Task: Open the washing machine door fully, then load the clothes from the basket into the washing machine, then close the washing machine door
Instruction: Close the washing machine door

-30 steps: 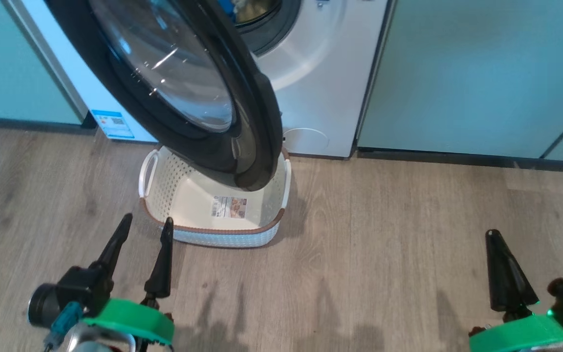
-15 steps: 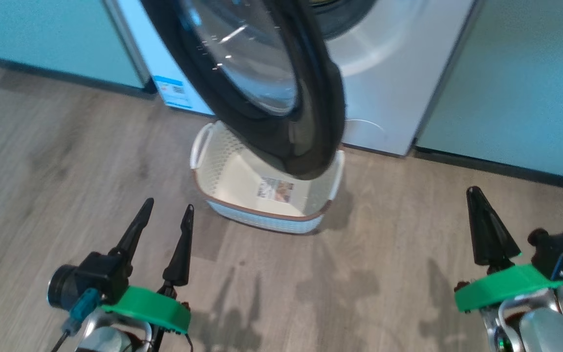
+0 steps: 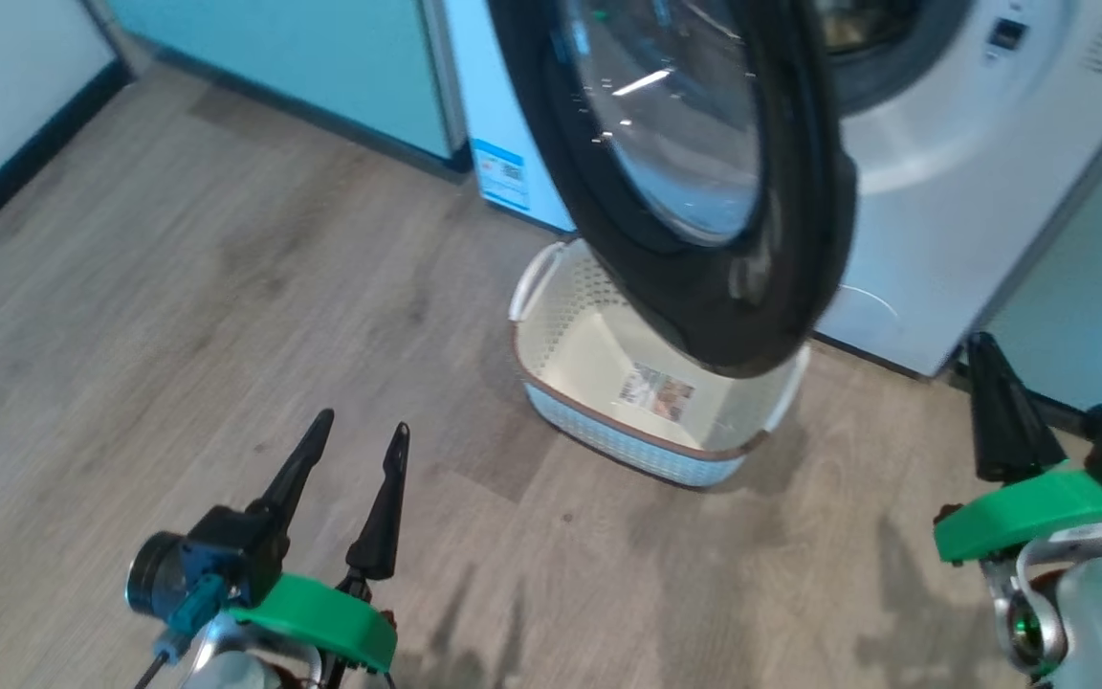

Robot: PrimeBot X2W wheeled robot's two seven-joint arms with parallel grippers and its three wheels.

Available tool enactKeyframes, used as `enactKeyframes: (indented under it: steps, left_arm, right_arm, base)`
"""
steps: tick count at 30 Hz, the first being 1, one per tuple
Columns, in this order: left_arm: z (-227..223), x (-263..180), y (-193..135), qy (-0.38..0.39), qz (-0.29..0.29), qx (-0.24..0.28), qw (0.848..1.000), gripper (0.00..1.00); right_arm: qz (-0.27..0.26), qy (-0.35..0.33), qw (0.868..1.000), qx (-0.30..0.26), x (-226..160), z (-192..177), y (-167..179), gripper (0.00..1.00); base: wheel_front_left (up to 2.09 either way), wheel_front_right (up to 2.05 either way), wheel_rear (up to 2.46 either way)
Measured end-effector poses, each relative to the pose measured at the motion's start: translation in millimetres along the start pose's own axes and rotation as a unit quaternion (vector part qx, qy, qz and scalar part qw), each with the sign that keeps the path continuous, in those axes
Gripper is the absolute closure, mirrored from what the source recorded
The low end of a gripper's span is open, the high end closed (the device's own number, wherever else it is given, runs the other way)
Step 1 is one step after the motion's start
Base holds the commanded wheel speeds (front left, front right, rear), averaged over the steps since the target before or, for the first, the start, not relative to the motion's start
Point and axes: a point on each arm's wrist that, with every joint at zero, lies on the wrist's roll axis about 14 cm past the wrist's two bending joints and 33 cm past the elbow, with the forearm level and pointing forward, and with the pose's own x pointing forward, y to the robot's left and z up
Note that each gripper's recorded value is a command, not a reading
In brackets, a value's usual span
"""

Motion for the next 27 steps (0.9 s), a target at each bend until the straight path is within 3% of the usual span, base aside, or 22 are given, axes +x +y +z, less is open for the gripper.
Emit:
enactKeyframes:
  steps: [10, 17, 21, 27]
  left_arm:
    - [7, -18, 20, -0.007, 0.031, 0.012, 0.999, 0.00]
    - [8, -18, 18, -0.009, 0.028, 0.011, 1.000, 0.00]
    - [10, -15, 16, -0.013, 0.024, 0.011, 1.000, 0.00]
    - [12, -14, 15, -0.017, 0.023, 0.013, 0.999, 0.00]
  right_arm:
    - [0.015, -0.020, 1.000, -0.001, 23, 12, 10, 1.00]
    - [0.015, -0.101, 0.994, -0.027, 42, 70, 2, 1.00]
    - [0.033, -0.193, 0.979, -0.049, 52, 137, 13, 1.00]
    - [0.092, -0.313, 0.942, -0.076, 44, 223, 58, 1.00]
  base:
    - [0.00, 0.00, 0.00]
    - [0.00, 0.00, 0.00]
    - [0.00, 0.00, 0.00]
    - [0.00, 0.00, 0.00]
